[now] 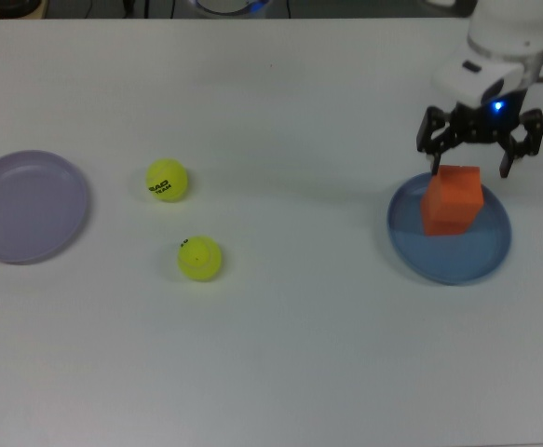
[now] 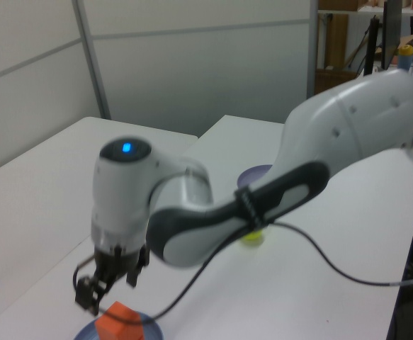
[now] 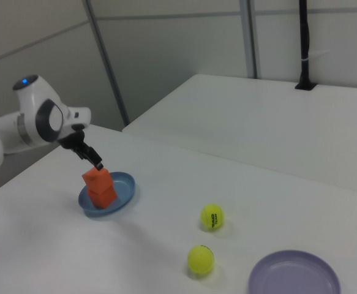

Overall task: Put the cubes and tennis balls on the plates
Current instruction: 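Open the gripper, rise, and move above the first tennis ball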

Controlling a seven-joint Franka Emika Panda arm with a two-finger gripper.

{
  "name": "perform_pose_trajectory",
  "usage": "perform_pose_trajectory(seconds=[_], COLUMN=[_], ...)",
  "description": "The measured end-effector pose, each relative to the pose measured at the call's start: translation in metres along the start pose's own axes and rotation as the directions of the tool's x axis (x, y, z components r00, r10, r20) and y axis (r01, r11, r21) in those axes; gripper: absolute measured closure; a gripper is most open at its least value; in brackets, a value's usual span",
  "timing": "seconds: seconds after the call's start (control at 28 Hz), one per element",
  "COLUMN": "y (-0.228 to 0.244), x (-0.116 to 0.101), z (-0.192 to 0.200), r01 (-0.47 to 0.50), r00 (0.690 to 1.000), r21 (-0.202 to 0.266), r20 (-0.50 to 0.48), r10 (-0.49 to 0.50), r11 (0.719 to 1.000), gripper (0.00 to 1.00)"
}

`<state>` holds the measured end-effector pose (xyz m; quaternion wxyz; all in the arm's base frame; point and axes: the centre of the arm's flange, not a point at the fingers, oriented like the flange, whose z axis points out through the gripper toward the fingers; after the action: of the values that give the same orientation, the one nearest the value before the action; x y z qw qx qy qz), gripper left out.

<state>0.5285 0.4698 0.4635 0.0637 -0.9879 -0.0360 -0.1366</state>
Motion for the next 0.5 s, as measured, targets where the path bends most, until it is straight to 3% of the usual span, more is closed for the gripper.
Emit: perform_pose_trajectory(seconds=[0.25, 0.5], y=[0.052, 0.161], x=[0.020, 0.054], z=[-0.082, -0.124], r01=[-0.097, -0.210], r00=[0.994, 0.976], r21=[-0.003, -0.019], r20=[0.054, 0.060], r10=[0.097, 0.210], r11=[0.995, 0.978], gripper=[0.00, 0.00])
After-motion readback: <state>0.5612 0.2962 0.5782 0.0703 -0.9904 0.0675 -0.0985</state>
